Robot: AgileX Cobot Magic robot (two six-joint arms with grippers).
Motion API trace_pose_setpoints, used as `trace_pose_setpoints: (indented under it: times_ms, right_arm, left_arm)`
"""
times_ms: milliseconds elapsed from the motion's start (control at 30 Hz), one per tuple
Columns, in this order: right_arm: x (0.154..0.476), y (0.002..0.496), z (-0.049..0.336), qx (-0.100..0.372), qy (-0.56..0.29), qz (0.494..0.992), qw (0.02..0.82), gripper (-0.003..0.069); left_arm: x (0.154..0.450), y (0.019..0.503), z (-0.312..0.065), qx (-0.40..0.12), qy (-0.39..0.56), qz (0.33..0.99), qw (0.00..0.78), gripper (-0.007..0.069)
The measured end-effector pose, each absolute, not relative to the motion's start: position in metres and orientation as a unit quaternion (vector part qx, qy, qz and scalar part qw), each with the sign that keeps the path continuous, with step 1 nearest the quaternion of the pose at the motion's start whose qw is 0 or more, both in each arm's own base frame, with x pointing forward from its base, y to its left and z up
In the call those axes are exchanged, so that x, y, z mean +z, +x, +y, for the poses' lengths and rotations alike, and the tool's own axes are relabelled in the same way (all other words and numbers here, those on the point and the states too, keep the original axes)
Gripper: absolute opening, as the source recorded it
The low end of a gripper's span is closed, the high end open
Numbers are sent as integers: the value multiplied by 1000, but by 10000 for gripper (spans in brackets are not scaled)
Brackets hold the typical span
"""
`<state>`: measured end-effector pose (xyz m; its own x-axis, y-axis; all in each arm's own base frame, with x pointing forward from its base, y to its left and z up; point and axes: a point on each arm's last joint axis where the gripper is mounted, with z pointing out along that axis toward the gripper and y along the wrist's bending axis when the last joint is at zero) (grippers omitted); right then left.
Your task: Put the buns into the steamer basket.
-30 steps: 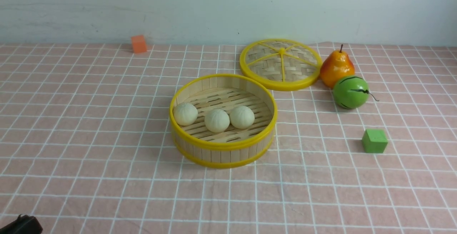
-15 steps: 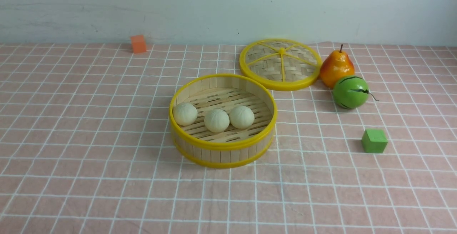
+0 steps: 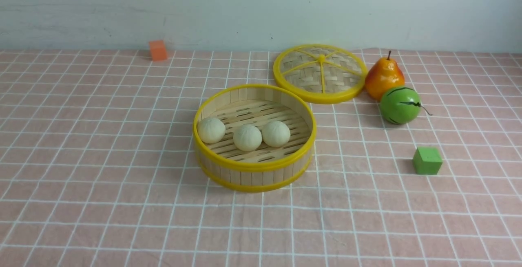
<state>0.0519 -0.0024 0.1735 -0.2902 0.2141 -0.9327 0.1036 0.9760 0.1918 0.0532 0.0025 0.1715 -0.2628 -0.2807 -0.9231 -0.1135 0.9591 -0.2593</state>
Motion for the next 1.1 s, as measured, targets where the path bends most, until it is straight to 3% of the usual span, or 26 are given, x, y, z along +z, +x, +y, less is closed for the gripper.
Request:
trace_pose_setpoints:
  times_ms: [1100]
  right_arm:
    - [174, 52, -2, 47, 99, 802, 587, 97]
  left_arm:
    - [171, 53, 2, -70, -125, 792, 594, -8]
